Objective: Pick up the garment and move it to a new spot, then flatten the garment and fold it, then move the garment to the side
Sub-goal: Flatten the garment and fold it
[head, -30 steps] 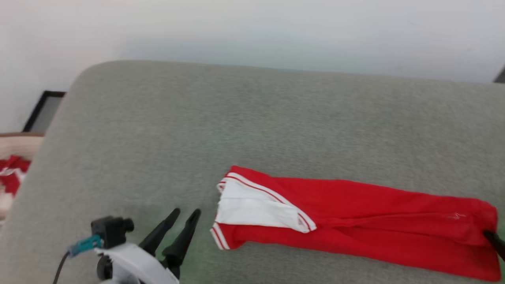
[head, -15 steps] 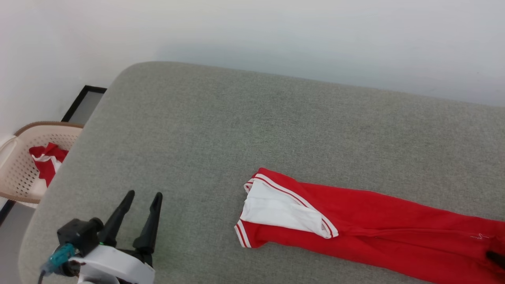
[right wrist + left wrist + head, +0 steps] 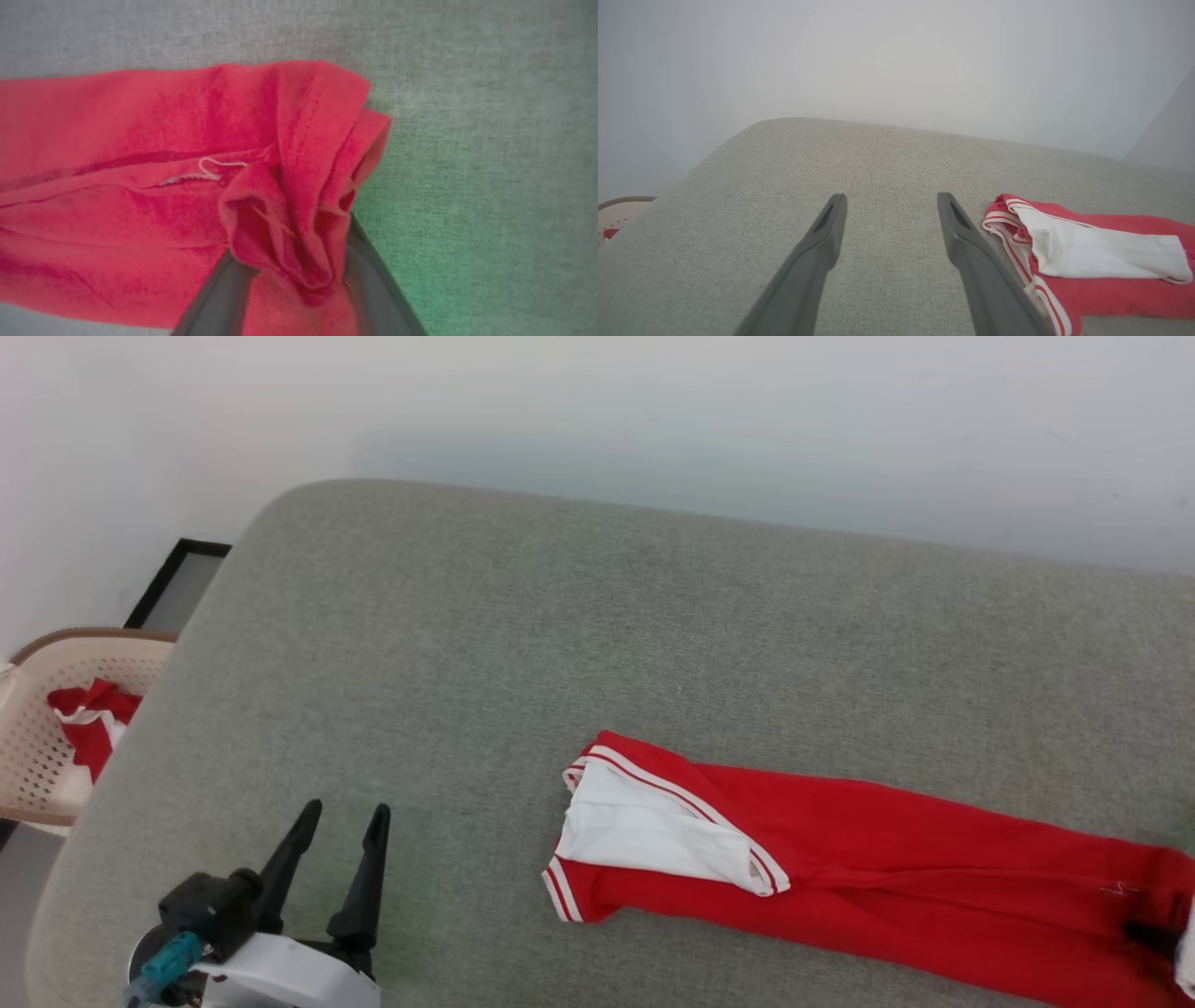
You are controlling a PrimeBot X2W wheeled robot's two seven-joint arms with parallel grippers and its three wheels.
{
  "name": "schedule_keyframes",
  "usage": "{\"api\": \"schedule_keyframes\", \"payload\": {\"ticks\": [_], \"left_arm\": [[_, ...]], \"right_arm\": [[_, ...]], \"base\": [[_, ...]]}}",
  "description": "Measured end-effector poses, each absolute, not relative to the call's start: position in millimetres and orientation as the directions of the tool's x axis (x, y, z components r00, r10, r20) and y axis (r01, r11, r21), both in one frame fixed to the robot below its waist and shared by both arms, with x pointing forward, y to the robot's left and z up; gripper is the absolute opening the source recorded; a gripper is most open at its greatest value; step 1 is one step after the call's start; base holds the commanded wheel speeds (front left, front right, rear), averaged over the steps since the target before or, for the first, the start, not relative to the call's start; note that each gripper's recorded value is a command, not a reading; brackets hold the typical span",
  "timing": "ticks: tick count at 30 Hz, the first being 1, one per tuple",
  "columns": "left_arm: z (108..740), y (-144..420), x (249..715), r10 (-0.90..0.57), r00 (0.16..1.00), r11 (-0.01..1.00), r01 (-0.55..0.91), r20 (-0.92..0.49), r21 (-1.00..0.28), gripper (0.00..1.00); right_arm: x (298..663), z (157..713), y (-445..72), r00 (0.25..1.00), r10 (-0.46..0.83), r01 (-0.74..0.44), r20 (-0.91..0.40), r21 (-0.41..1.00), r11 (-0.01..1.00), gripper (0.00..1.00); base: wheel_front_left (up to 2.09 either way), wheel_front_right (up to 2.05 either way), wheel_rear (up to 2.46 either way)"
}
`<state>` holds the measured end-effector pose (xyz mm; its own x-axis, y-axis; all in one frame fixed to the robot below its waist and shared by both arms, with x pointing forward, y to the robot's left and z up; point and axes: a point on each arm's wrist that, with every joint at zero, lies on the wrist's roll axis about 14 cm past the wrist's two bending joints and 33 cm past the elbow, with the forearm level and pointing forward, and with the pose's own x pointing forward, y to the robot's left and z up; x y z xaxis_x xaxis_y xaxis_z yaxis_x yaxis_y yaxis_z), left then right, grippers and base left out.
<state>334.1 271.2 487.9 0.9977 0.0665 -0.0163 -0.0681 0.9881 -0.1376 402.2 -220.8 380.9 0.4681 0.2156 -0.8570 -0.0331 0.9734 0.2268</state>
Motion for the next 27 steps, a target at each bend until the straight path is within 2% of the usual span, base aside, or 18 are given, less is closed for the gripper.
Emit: {"api": "schedule_keyframes", "payload": {"ticks": [8,15,22,27], "left_arm": [[485.2,264.4,341.3,0.042,0.999,0.990,-0.044,-0.023,-0.134,1.00],[484.7,252.9,355.2,0.002,1.000,0.991,-0.005,-0.020,-0.130,1.00],[480.4,236.1,374.2,-0.049,0.999,0.989,0.045,-0.025,-0.142,1.00],[477.8,228.0,387.0,-0.071,0.997,0.984,0.066,-0.026,-0.163,1.00]], "right_arm": [[411.5,389.0,-225.0,0.532,0.215,-0.006,-0.819,0.250,0.968,0.00],[425.0,410.5,-274.9,0.638,0.103,0.096,-0.763,0.212,0.973,0.00],[427.6,435.4,-359.7,0.696,-0.106,0.257,-0.710,0.108,0.960,0.00],[415.0,452.9,-420.3,0.694,-0.265,0.375,-0.670,0.022,0.927,0.00]], "base": [[0.00,0.00,0.00],[0.00,0.00,0.00],[0.00,0.00,0.00],[0.00,0.00,0.00]]}}
